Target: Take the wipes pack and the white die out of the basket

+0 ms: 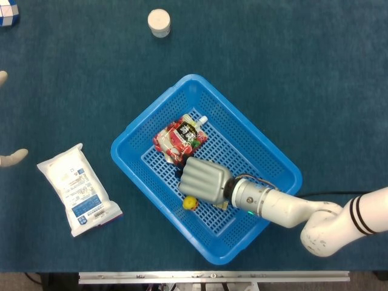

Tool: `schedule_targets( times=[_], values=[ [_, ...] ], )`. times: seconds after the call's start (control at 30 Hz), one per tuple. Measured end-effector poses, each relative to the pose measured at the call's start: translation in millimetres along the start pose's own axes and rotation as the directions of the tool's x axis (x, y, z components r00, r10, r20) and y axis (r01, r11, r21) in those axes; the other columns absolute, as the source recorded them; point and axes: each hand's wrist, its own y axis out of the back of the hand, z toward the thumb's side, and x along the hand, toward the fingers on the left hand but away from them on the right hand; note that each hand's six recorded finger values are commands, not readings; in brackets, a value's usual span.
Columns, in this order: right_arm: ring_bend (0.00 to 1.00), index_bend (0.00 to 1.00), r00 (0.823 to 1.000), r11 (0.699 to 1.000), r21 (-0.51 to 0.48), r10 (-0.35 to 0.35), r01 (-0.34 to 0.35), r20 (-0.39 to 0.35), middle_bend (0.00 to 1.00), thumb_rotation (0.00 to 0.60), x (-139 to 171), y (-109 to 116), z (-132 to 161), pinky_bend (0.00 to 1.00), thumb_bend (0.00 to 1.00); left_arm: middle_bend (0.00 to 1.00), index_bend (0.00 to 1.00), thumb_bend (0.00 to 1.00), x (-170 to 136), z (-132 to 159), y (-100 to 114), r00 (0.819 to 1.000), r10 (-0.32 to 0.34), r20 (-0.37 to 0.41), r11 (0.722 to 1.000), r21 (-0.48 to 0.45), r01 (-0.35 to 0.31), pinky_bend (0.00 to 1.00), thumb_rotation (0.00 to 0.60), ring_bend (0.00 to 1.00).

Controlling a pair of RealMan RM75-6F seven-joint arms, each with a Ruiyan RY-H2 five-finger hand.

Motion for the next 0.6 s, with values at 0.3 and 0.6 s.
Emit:
schedule_targets(
  times=[0.3,0.6],
  values=[
    [0.26,0.55,1.0,1.0,0.01,-0.007,0.007,0.0,0.39,0.6,-0.1,-0.3,0.9,0.33,0.28,0.0,0.0,0.0,1.3,0.8,0.4,1.0,-0.001,0.002,1.0,-0.004,0.001,0.0,0.6,0.0],
    [0.26,0.56,0.999,0.999,0.0,-0.036,0.036,0.006,0.39,0.6,5.9,5.6,0.4,0.33,0.28,0.0,0.0,0.0,-0.1,1.0,0.9,1.0,-0.001,0.003,1.0,-0.007,0.001,0.0,0.6,0.0]
  ],
)
